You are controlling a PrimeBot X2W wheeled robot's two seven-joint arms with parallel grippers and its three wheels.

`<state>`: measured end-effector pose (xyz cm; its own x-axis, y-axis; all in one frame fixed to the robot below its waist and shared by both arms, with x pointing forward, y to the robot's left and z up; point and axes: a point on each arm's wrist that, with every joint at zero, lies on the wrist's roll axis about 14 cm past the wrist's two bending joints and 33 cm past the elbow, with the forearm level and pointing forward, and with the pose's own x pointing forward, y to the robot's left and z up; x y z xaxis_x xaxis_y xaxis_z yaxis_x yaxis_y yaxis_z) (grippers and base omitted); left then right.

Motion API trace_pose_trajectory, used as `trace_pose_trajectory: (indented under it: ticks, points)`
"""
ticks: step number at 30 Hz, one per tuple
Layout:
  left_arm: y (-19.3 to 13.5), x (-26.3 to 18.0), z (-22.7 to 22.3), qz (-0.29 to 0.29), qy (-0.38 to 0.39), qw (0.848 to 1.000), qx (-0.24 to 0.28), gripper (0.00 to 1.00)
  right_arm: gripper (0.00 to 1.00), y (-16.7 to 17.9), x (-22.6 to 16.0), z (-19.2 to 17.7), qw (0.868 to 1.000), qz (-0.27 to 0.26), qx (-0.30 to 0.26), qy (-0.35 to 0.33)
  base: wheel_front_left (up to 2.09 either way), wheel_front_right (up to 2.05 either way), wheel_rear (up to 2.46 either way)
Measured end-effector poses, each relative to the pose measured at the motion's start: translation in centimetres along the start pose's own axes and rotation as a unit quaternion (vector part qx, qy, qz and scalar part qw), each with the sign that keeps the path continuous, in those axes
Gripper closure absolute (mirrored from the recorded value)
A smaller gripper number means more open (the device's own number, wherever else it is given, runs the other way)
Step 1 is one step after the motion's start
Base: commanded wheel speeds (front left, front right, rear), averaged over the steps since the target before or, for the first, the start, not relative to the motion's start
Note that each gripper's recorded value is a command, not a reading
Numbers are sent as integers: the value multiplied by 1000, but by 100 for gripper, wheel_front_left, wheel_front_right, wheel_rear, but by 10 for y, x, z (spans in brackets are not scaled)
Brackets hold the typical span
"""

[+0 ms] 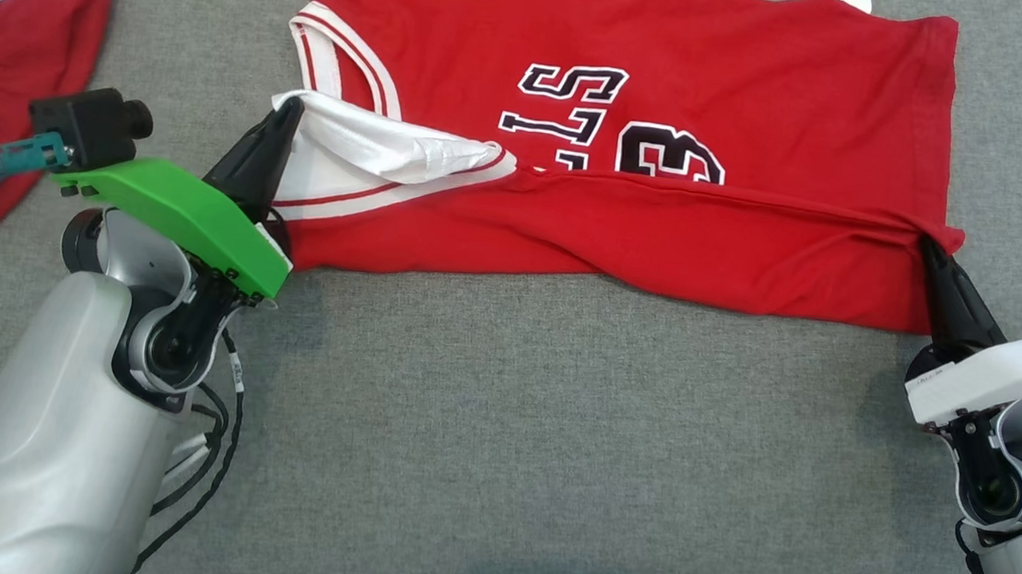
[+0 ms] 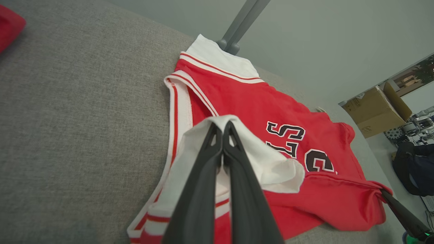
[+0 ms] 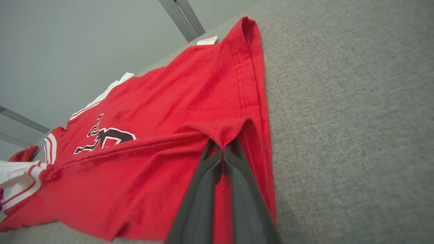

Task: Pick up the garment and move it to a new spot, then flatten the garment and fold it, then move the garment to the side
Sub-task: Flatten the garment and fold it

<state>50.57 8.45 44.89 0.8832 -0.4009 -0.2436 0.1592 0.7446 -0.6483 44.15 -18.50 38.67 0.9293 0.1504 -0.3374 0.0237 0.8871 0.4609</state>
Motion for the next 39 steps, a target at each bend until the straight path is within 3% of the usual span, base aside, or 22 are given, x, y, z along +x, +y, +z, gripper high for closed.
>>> trace_pose_trajectory:
  ticks: [8,9,10,11,12,13,25,33,39]
  points:
    - [10,9,-9,13,20,1000,6,100,100,4,7,0,1000,4,-8,3,0,0,0]
    - [9,11,-11,11,23,1000,7,96,100,4,8,0,1000,3,-7,3,0,0,0]
    - [8,13,-12,9,25,1000,7,29,94,3,8,0,1000,2,-8,4,0,0,0]
    - [7,14,-12,7,25,1000,7,0,73,2,8,-1,1000,0,-9,5,0,0,0]
    - [6,16,-12,4,26,1000,6,0,42,0,8,-2,1000,-3,-9,6,0,0,0]
    - [5,17,-12,2,26,1000,4,0,0,-1,7,-2,1000,-5,-9,4,0,0,0]
    - [7,11,-4,6,3,1000,2,0,0,-1,3,10,999,-8,-18,-31,0,0,0]
    - [7,-5,10,9,-22,999,47,0,0,4,-5,23,998,-2,-25,-55,0,0,0]
    - [7,-25,-8,13,-11,998,62,0,0,7,-17,23,998,2,-27,-59,0,0,0]
